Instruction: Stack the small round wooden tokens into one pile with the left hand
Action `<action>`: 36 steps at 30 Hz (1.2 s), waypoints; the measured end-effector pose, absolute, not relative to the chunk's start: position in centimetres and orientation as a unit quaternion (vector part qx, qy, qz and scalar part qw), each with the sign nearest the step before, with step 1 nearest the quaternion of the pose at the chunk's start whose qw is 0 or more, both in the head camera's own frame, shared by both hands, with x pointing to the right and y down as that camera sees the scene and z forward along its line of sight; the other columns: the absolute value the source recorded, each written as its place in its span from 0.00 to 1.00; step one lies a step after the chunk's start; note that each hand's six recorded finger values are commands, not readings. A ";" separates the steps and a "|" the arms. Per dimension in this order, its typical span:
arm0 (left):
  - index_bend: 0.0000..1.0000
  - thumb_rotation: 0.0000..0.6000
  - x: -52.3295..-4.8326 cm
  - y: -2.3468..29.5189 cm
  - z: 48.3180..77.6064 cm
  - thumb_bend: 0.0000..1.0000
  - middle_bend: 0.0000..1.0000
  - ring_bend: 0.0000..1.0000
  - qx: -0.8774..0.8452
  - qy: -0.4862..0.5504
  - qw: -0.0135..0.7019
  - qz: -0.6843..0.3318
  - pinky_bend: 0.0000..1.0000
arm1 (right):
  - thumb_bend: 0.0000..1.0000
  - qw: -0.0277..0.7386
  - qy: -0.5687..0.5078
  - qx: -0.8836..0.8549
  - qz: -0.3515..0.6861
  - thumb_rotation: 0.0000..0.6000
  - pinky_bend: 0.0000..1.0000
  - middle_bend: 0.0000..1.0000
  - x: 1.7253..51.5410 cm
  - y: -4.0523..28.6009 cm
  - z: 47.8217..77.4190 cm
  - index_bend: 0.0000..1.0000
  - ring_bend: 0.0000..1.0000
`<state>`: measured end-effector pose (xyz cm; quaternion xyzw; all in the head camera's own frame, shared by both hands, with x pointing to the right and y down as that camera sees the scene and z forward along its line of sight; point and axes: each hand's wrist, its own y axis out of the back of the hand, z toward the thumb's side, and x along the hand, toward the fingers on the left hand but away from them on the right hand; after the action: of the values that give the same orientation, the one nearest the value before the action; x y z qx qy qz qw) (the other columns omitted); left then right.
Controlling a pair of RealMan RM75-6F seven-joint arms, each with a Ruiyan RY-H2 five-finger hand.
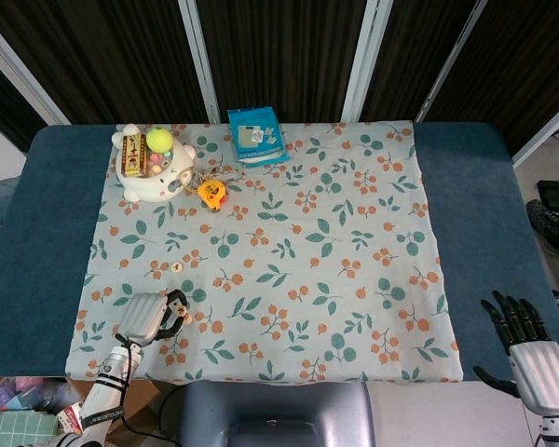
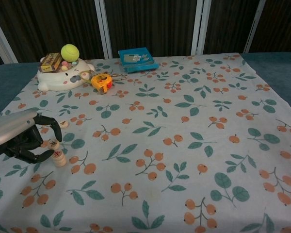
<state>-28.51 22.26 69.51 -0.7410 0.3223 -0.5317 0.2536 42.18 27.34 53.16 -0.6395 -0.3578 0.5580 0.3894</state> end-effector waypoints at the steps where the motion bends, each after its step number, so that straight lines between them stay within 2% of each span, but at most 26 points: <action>1: 0.49 1.00 -28.5 22.3 69.5 0.40 1.00 1.00 -0.741 0.321 0.254 -0.532 1.00 | 0.20 0.389 -0.358 -0.640 0.558 1.00 0.03 0.00 42.2 27.4 53.2 0.00 0.00; 22: 0.48 1.00 -28.1 22.9 70.2 0.40 1.00 1.00 -0.742 0.309 0.249 -0.540 1.00 | 0.21 0.389 -0.360 -0.640 0.557 1.00 0.03 0.00 42.2 27.3 53.1 0.00 0.00; 36: 0.37 1.00 -28.0 23.0 70.3 0.40 1.00 1.00 -0.744 0.306 0.246 -0.540 1.00 | 0.20 0.389 -0.360 -0.639 0.558 1.00 0.03 0.00 42.3 27.3 53.1 0.00 0.00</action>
<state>-28.03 23.01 70.34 -0.7445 0.3063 -0.5397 0.2464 42.26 27.34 53.07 -0.6388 -0.3600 0.5576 0.3891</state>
